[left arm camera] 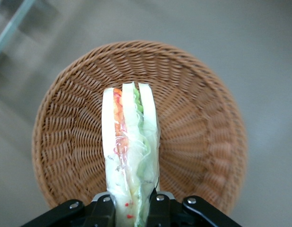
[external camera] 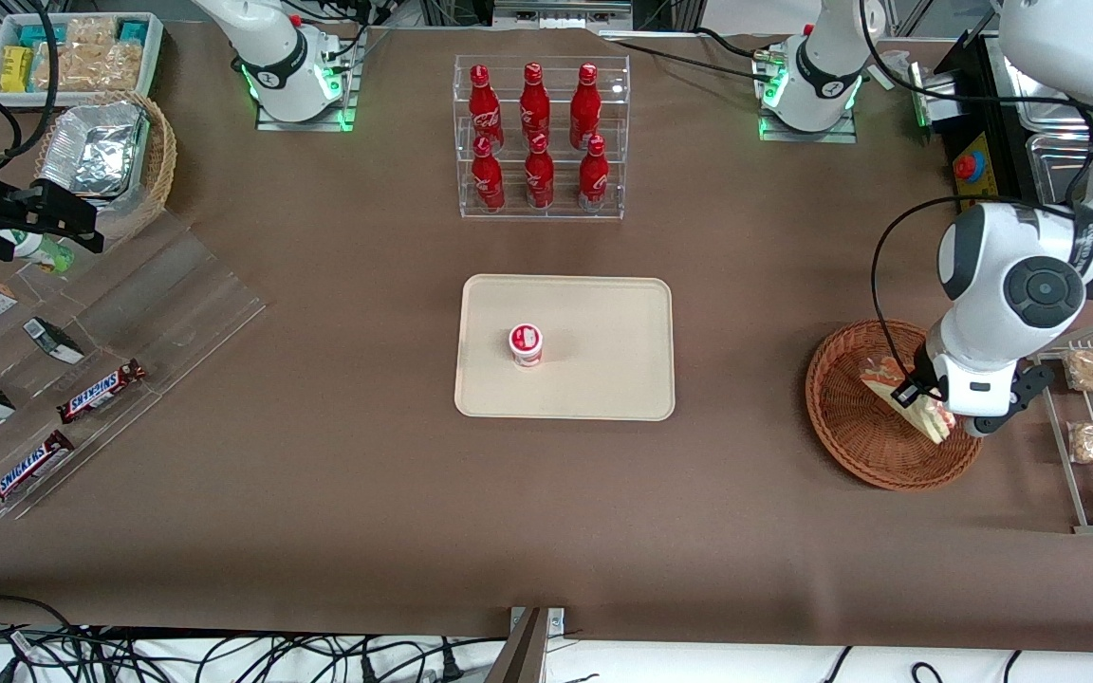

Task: Place sandwich from basket to tray
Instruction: 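Lift the sandwich and carry it with the left gripper to the tray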

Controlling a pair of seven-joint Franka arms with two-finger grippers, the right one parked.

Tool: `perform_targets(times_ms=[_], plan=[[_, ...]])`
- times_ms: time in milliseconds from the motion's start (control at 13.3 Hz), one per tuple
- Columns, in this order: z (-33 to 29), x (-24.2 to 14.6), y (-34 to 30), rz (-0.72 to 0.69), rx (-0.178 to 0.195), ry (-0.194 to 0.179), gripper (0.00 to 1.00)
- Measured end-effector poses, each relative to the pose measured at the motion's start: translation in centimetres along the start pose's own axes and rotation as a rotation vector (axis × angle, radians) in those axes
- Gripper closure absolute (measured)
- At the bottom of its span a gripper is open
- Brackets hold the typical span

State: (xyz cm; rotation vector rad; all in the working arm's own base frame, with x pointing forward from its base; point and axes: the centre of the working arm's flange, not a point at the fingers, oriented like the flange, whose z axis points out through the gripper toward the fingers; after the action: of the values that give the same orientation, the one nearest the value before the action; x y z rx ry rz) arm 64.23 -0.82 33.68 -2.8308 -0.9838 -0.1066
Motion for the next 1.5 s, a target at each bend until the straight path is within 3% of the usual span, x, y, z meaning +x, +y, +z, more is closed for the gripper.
perform_targets(times_ms=[300, 600, 1200, 1500], plan=[[-8.7, -1.4, 4.5, 0.07, -0.049, -0.036, 0.81], [-12.4, -6.4, 9.6, 0.226, -0.117, -0.073, 0.81], [-12.9, -16.0, 16.5, 0.479, -0.168, -0.128, 0.81], [-11.8, -20.6, 19.7, 0.588, -0.2, -0.125, 0.81]])
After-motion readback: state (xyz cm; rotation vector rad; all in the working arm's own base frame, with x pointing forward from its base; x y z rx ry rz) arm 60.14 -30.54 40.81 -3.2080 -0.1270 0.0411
